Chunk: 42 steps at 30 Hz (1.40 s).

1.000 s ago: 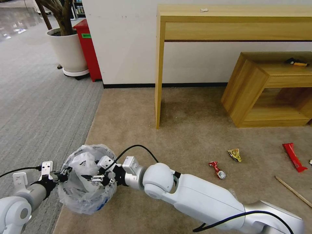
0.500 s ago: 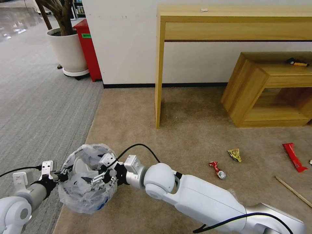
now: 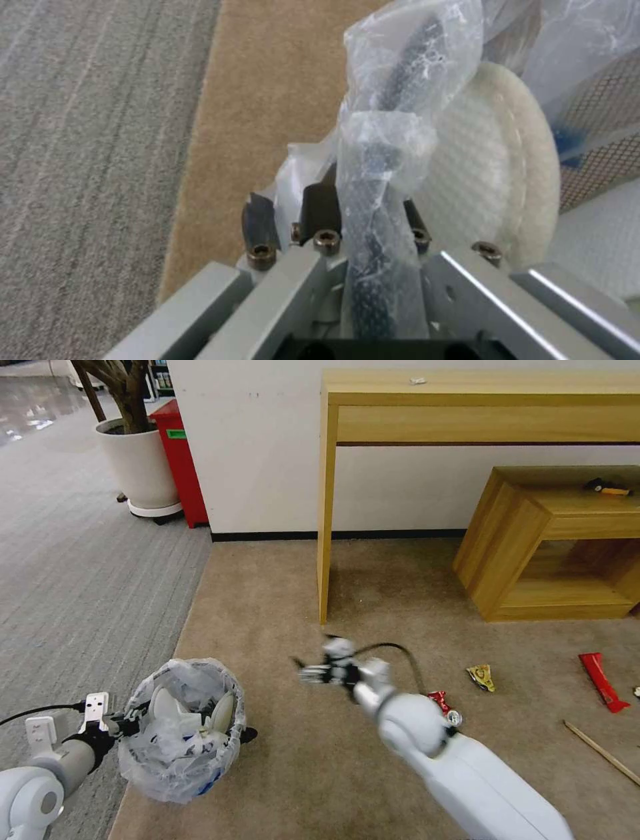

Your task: Pick up the trash bin and place the garbage on the floor into it.

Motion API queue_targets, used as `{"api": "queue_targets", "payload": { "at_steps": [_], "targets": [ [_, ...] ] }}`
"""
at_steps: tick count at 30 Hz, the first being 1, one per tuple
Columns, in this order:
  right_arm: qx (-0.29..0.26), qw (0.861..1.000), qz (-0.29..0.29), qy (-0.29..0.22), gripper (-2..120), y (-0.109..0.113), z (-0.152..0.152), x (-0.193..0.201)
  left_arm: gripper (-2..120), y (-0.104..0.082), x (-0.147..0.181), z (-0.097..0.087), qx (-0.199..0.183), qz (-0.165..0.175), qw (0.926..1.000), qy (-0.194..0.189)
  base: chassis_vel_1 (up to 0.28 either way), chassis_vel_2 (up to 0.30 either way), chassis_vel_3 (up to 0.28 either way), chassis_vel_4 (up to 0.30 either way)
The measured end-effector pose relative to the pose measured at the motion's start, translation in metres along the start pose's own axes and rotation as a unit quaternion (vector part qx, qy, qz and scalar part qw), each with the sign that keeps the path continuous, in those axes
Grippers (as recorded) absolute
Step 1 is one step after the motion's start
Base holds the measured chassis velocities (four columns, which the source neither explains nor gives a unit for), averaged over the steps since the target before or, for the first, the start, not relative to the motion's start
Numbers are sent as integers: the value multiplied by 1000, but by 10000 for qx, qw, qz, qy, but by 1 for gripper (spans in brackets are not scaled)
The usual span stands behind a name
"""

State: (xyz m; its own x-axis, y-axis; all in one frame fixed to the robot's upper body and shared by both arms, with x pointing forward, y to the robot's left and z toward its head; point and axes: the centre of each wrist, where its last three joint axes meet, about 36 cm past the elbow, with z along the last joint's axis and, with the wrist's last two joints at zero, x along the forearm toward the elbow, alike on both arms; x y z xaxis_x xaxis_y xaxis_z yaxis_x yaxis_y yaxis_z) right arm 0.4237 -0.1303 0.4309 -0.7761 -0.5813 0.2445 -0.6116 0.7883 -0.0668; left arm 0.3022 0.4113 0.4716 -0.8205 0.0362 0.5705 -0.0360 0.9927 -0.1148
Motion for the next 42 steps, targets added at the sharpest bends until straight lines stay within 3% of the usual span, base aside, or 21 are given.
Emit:
{"api": "queue_targets", "payload": {
  "at_steps": [2, 3, 6, 14, 24, 31, 35, 42],
  "targets": [
    [57, 9987, 490, 84, 100, -27, 19, 24, 0, -2, -1, 1, -14, 14, 10000, 6, 0, 0, 0, 0],
    [57, 9987, 490, 84, 100, -27, 19, 24, 0, -2, -1, 1, -14, 14, 10000, 6, 0, 0, 0, 0],
    [73, 9931, 1161, 155, 100, -57, 42, 65, 0, -6, 0, 4, -20, 23, 10000, 14, -38, -37, -30, -30],
    [-152, 9824, 1791, 501, 100, -74, 87, 122, 0, -7, 3, 7, -47, 35, 10000, 47, -75, -75, -68, -76],
    [-476, 9812, 1616, 938, 100, -82, 119, 139, 0, -6, 5, 9, -78, 34, 9999, 79, -111, -115, -109, -118],
    [-790, 9775, 845, 1765, 100, -90, 167, 137, 0, -5, 5, 10, -66, 63, 9999, 93, -118, -122, -124, -126],
    [-853, 9711, 768, 2093, 100, -95, 181, 132, 0, -5, 6, 11, -57, 86, 9999, 91, -115, -129, -131, -108],
    [-394, 9603, 910, 2608, 100, -115, 196, 109, 0, -4, 8, 13, -27, 63, 9999, 105, -53, -38, -60, -65]
  ]
}}
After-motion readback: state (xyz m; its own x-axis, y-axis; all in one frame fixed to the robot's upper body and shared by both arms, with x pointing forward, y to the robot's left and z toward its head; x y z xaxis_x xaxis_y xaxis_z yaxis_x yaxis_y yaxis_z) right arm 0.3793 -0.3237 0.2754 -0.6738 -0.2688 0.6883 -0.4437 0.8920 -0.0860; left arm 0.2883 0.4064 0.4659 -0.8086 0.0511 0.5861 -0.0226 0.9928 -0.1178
